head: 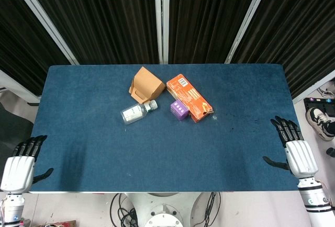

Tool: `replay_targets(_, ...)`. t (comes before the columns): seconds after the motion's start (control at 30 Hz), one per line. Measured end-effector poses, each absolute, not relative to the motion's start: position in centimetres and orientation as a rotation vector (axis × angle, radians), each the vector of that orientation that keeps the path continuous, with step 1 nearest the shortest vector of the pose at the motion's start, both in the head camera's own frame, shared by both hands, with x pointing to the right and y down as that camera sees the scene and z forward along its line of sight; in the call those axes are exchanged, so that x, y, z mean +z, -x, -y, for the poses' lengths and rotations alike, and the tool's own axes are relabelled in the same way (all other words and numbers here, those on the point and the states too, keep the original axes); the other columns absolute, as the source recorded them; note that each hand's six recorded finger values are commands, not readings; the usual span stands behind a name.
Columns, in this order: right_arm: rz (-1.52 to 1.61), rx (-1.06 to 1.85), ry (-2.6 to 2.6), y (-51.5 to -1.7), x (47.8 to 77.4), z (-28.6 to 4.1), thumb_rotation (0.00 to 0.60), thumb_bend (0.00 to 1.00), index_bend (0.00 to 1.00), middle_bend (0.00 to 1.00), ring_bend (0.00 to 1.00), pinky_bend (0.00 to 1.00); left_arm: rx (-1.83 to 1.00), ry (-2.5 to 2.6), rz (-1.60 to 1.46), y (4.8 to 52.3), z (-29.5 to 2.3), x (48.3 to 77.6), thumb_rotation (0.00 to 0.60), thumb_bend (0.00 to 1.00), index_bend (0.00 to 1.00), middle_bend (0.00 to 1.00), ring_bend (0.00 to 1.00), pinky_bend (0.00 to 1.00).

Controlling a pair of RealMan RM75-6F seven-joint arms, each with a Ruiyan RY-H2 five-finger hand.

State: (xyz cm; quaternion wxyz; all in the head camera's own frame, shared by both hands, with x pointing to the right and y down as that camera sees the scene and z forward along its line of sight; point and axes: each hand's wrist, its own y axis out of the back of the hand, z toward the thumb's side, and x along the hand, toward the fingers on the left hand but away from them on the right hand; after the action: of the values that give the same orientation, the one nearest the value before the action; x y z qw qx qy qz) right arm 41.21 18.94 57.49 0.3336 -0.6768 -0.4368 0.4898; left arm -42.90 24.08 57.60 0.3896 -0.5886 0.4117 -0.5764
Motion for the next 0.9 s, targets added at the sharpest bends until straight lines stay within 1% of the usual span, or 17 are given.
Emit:
replay_targets(0.2, 1.103, 1.274, 1.801, -40.2, 58.3, -18.2, 0.6, 0.02, 0.0, 0.0, 0.0, 0.0, -1.471, 1.501, -1.048, 42.9, -24.0, 57.8, 0.6, 0.02, 0.13, 0.16, 0.14, 0.19)
replay_targets(0.3, 1.058, 1.266, 1.837, -39.1, 59.3, -17.0, 0.6, 0.02, 0.0, 0.0, 0.0, 0.0, -1.466, 1.504, -1.046, 42.9, -23.9, 57.8, 0.6, 0.02, 0.13, 0.16, 0.14, 0.19)
replay_targets(0.4, 0.999, 1.265, 1.884, -37.5, 60.8, -15.1, 0.6, 0.01, 0.0, 0.0, 0.0, 0.0, -1.464, 1.503, -1.053, 42.9, -23.9, 57.8, 0.6, 0.02, 0.13, 0.16, 0.14, 0.19)
replay_targets(0.6, 0.836, 1.277, 1.983, -32.5, 65.1, -9.8, 0.6, 0.02, 0.0, 0.0, 0.0, 0.0, -1.473, 1.498, -1.06, 43.1, -24.1, 57.7, 0.6, 0.02, 0.13, 0.16, 0.14, 0.19)
replay_targets(0.73, 0.723, 1.269, 2.025, -27.3, 68.3, -5.4, 0.6, 0.04, 0.0, 0.0, 0.0, 0.0, -1.489, 1.493, -1.065, 43.4, -24.3, 57.6, 0.6, 0.02, 0.13, 0.16, 0.14, 0.19)
replay_targets(0.83, 0.674, 1.251, 2.018, -23.7, 70.0, -2.8, 0.6, 0.04, 0.0, 0.01, 0.0, 0.0, -1.506, 1.483, -1.073, 43.9, -24.5, 57.5, 0.6, 0.02, 0.13, 0.16, 0.14, 0.19)
replay_targets(0.9, 0.643, 1.248, 2.013, -21.7, 70.9, -1.8, 0.6, 0.04, 0.0, 0.03, 0.0, 0.0, -1.513, 1.476, -1.077, 44.1, -24.7, 57.4, 0.6, 0.02, 0.13, 0.16, 0.14, 0.19)
